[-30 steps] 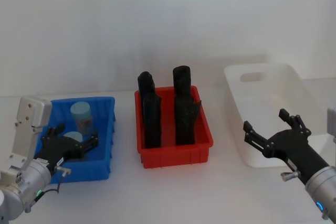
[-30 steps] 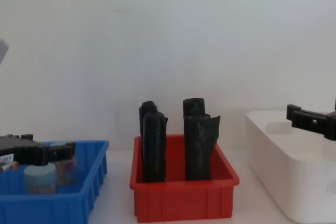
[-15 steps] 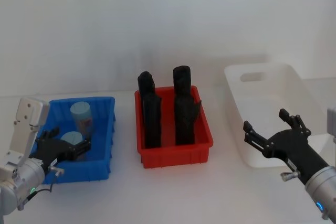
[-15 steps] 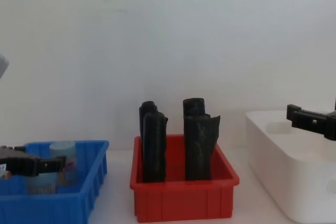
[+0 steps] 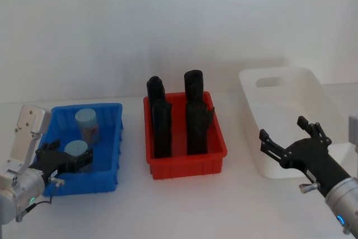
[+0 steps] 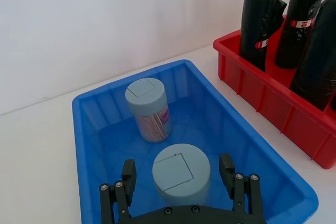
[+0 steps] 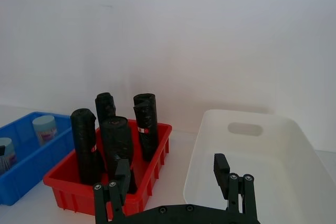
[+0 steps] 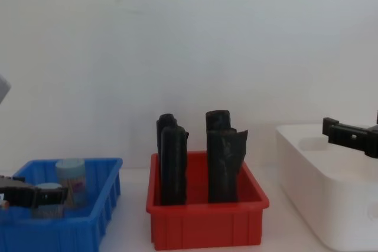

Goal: Pick the cotton swabs from the blue box and place them into the white box.

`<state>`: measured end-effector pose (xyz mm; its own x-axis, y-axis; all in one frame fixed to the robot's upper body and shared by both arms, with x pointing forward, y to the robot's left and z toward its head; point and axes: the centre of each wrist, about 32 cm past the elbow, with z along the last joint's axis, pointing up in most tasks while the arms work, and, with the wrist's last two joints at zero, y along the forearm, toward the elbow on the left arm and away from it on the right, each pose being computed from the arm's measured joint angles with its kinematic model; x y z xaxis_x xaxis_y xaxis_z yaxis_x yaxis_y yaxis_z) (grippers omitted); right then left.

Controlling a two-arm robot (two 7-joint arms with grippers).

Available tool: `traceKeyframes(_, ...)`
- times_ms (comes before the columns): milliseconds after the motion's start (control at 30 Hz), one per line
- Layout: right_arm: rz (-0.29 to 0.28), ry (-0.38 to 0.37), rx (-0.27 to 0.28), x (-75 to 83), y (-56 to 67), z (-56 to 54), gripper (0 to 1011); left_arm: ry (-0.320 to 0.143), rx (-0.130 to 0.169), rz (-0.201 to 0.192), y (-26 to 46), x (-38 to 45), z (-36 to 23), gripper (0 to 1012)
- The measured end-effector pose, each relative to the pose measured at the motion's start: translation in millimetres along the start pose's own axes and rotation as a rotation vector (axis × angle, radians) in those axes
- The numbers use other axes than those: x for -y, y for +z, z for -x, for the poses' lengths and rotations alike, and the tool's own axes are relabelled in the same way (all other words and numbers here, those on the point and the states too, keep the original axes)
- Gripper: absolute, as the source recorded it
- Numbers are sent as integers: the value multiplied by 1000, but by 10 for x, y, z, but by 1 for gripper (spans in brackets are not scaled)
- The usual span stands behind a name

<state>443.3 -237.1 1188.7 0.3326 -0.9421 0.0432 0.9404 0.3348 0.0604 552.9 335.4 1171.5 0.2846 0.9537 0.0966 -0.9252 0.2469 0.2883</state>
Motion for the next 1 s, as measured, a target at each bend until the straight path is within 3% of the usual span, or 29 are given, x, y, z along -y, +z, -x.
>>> traceKeyframes(367, 0, 0, 0, 0, 0, 0, 1002, -2, -8, -17, -24, 91, -70, 985)
traceKeyframes(733, 0, 0, 0, 0, 0, 0, 1002, -6, -15, -15, -35, 140, -115, 683)
traceKeyframes(1000, 0, 0, 0, 0, 0, 0, 1002, -7, -15, -4, -21, 145, -126, 669)
